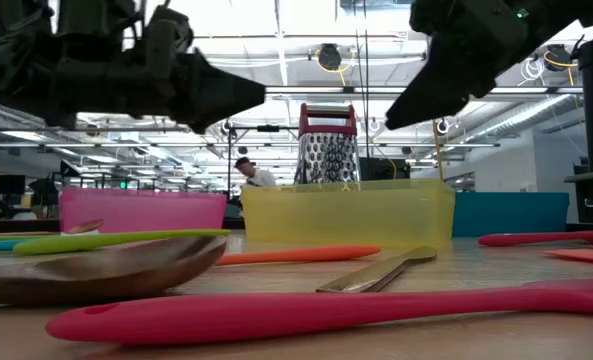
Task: Pick & Place Kitchen Items
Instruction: Put the brown table knife into the yellow bin
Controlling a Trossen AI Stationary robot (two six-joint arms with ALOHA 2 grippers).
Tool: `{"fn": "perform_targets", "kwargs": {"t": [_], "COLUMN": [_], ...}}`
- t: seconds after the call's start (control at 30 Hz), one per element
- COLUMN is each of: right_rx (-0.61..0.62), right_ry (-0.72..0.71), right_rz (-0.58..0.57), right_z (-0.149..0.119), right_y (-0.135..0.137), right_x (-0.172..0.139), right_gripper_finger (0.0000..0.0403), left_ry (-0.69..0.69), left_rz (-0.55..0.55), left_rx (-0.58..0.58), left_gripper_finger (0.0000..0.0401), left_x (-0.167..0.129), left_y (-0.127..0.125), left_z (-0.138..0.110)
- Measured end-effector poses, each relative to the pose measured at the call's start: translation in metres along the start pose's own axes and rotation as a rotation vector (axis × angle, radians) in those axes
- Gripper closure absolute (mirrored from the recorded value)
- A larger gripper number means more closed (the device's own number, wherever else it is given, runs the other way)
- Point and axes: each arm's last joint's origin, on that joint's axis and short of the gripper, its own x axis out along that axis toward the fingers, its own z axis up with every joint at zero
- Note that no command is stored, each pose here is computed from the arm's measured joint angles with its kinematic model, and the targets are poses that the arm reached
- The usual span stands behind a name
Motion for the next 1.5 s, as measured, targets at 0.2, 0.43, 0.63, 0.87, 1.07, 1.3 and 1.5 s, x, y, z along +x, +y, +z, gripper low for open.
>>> {"fn": "perform_targets", "kwargs": {"t": [0.2,0.43,0.63,0.87,1.07,1.3,1.5], "right_rx": [0.09,0.197,0.303,0.503,0.703,0.868,1.02], "right_ry": [0.055,0.131,0.192,0.323,0.576,0.799,0.942], "right_rz": [0.024,0.028,0.038,0.031,0.035,0.063,-0.055], "right_z": [-0.007,-0.02,-0.032,-0.051,-0.073,-0.077,-0.085], "right_y": [0.007,0.016,0.025,0.038,0.052,0.058,0.057], "right_x": [-0.016,-0.028,-0.037,-0.046,-0.045,-0.053,-0.054], "right_gripper_finger": [0.0232,0.0232,0.0232,0.0232,0.0239,0.0258,0.0253], "left_ry": [0.022,-0.007,0.001,0.006,0.008,0.009,0.01], "left_rz": [0.051,0.105,0.133,0.169,0.195,0.215,0.218], "left_rx": [0.06,0.058,0.065,0.103,0.104,0.101,0.096], "left_gripper_finger": [0.0237,0.0228,0.0229,0.0229,0.0229,0.0229,0.0229], "left_x": [0.023,0.037,0.042,0.042,0.042,0.042,0.042], "left_y": [0.011,0.025,0.033,0.044,0.052,0.058,0.059], "left_z": [0.01,0.022,0.024,0.024,0.023,0.023,0.023]}}
